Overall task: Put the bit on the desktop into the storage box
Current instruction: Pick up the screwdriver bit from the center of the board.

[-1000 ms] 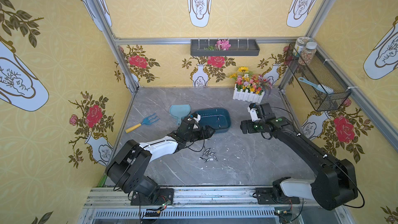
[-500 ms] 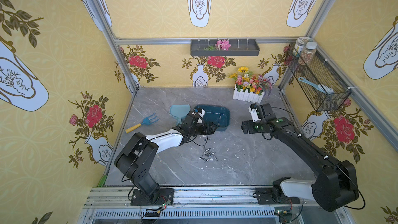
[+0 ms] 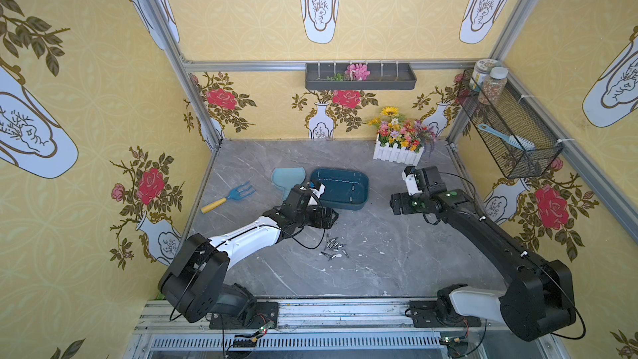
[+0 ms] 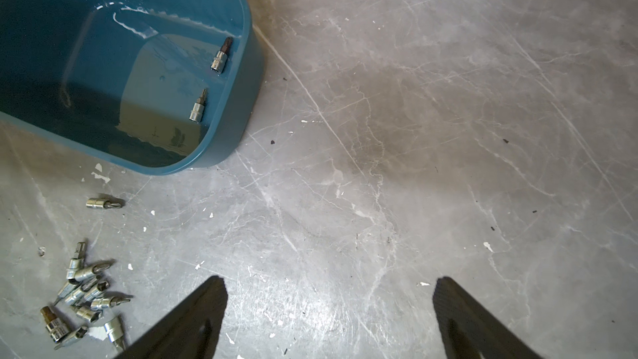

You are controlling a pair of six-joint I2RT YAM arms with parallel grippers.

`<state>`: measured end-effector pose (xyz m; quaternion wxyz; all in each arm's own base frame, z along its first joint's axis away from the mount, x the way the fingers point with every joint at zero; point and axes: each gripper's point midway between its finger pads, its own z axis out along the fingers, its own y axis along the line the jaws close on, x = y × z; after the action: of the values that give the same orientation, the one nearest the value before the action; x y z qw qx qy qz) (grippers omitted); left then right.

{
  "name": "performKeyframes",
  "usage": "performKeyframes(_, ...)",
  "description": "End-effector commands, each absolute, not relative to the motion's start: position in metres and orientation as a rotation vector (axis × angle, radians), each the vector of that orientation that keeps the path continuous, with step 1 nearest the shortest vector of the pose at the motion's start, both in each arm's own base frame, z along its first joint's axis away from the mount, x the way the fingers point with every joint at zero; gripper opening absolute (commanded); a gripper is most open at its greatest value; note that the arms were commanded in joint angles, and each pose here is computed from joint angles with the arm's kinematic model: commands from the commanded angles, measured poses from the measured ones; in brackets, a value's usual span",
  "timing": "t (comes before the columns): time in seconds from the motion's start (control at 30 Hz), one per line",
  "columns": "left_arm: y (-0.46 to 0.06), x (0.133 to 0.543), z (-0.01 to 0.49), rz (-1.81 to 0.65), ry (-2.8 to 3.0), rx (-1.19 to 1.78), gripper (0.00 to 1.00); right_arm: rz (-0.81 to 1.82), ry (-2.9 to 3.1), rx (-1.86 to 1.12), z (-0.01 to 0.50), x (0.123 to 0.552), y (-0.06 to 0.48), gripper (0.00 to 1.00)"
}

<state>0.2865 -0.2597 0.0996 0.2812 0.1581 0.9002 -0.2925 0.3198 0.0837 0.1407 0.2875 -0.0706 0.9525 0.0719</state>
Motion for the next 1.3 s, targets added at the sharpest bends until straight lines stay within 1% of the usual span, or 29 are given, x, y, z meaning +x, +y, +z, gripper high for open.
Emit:
performKeyframes(0.0,-0.258,0.281,0.087,-0.739,2.451,0.502,0.78,0.264,2.474,-0.165,0.152,0.329,0.086,0.97)
performKeyframes(0.13,-0.265,0.28,0.073,-0.701,2.498,0.565,0.69,0.268,2.478,-0.131,0.149,0.33,0.078,0.97)
performKeyframes(0.37,-0.277,0.28,0.047,-0.627,2.58,0.655,0.58,0.271,2.482,-0.12,0.149,0.33,0.076,0.97)
performKeyframes(0.63,-0.277,0.284,0.028,-0.49,2.617,0.708,0.56,0.272,2.483,-0.113,0.15,0.33,0.074,0.97)
performKeyframes(0.93,-0.279,0.294,0.028,-0.44,2.601,0.718,0.55,0.277,2.485,-0.115,0.149,0.329,0.075,0.97)
performKeyframes(1.27,-0.282,0.293,0.018,-0.43,2.621,0.77,0.54,0.276,2.483,-0.114,0.15,0.329,0.074,0.97)
